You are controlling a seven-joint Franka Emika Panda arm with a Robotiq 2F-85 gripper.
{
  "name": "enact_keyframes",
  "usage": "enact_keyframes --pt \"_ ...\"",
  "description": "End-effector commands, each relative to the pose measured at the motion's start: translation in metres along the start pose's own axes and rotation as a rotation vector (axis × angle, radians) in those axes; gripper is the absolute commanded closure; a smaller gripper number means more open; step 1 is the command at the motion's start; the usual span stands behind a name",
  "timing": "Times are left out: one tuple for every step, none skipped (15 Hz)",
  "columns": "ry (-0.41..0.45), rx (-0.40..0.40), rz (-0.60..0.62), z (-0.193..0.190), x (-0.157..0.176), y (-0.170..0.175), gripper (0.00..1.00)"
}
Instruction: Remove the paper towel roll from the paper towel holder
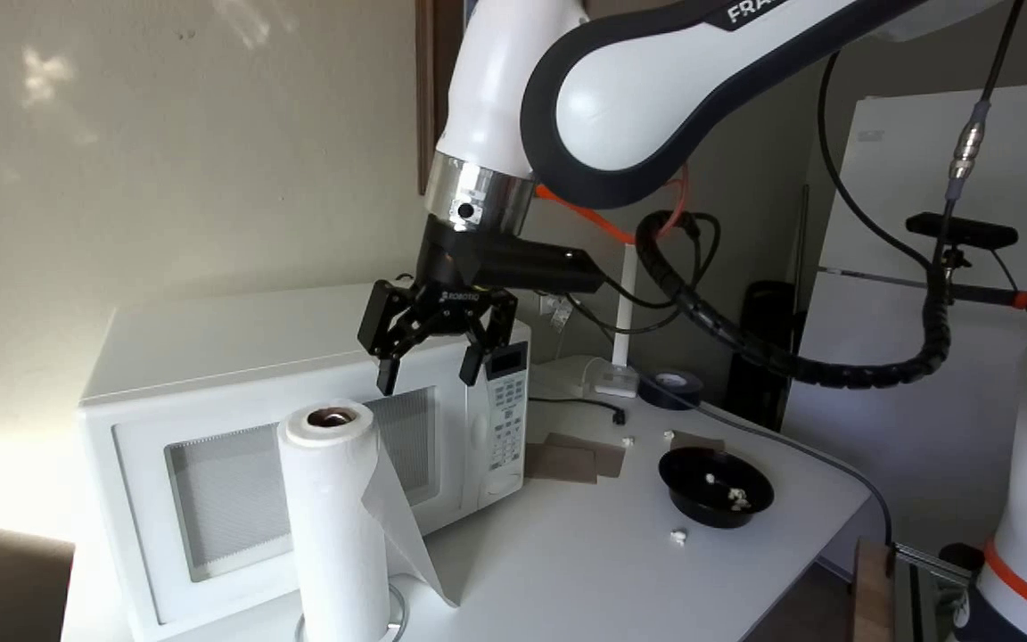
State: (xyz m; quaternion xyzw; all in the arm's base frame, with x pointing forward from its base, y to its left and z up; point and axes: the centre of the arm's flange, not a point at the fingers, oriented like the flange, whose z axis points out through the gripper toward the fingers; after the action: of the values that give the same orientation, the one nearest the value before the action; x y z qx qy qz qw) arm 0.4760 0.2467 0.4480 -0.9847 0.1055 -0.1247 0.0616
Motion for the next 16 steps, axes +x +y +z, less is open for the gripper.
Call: enact_keyframes --pt "-0.004 0.018 0.038 0.022 0.012 -0.014 0.00" --pt "-0.003 0.022 0.045 0.025 0.015 -0.016 0.00" --pt "-0.003 0.029 0.050 0.028 0.017 -0.017 0.00" --pt "-0.003 0.034 0.056 0.030 0.020 -0.019 0.00" --pt "-0.003 0.040 0.062 0.032 0.022 -0.020 0.00" --pt "-0.002 0.043 0.065 0.034 0.024 -0.020 0.00" --pt "-0.002 0.045 0.067 0.037 0.027 -0.020 0.00" --pt "-0.003 0.043 0.069 0.038 0.029 -0.019 0.00" --pt "-0.005 0.044 0.070 0.040 0.031 -0.018 0.00" --pt "-0.006 0.042 0.073 0.042 0.034 -0.016 0.00" --pt "-0.004 0.045 0.075 0.043 0.036 -0.015 0.00" --pt "-0.006 0.047 0.079 0.044 0.038 -0.015 0.00" --pt "-0.005 0.049 0.081 0.045 0.041 -0.014 0.00" --pt "-0.006 0.052 0.081 0.047 0.042 -0.014 0.00" --pt "-0.007 0.056 0.082 0.048 0.044 -0.014 0.00" --pt "-0.009 0.058 0.081 0.050 0.045 -0.015 0.00"
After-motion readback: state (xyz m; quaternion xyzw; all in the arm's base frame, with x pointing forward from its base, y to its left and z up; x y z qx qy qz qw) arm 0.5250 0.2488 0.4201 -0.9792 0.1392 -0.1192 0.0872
